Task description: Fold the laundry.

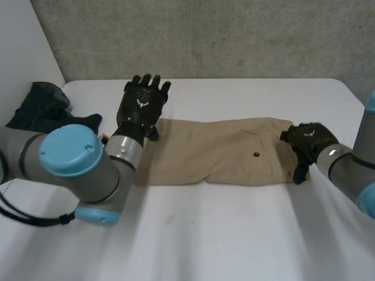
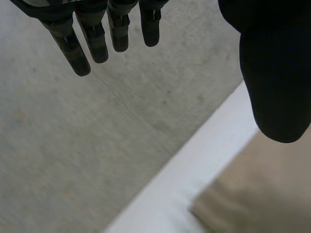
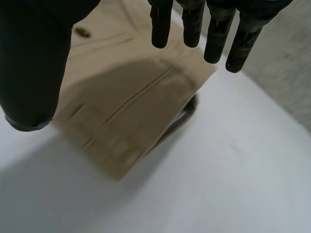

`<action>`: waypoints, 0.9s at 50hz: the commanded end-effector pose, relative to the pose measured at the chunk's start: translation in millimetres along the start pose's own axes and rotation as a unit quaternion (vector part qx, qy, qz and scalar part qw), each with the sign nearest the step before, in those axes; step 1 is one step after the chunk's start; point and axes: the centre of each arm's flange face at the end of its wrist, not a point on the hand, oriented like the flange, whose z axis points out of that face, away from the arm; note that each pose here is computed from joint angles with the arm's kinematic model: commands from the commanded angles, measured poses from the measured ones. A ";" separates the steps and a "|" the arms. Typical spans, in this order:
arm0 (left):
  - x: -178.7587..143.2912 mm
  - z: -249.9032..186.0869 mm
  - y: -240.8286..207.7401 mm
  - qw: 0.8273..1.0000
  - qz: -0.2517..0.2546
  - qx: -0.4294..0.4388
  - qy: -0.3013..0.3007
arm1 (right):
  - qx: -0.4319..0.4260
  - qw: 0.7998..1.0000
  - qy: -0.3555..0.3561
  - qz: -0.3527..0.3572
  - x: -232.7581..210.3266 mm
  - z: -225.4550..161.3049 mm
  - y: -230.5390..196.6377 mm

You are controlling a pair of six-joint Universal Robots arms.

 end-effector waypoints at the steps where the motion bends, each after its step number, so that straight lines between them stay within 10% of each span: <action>1: 2.0 -21.1 6.6 0.995 -0.067 -0.065 0.024 | 0.012 1.000 0.005 0.008 -5.8 24.8 26.4; 17: 0.1 -25.2 2.7 0.995 -0.070 -0.073 0.027 | -0.002 0.997 0.080 0.016 36.6 43.7 49.4; 31: -8.6 -37.4 -10.6 0.995 -0.072 -0.067 0.022 | -0.015 0.973 0.163 -0.165 99.7 5.1 3.3; 45: -14.1 -28.4 -20.8 0.996 -0.074 -0.046 0.010 | 0.234 0.929 -0.079 -0.275 -101.0 -30.9 -81.1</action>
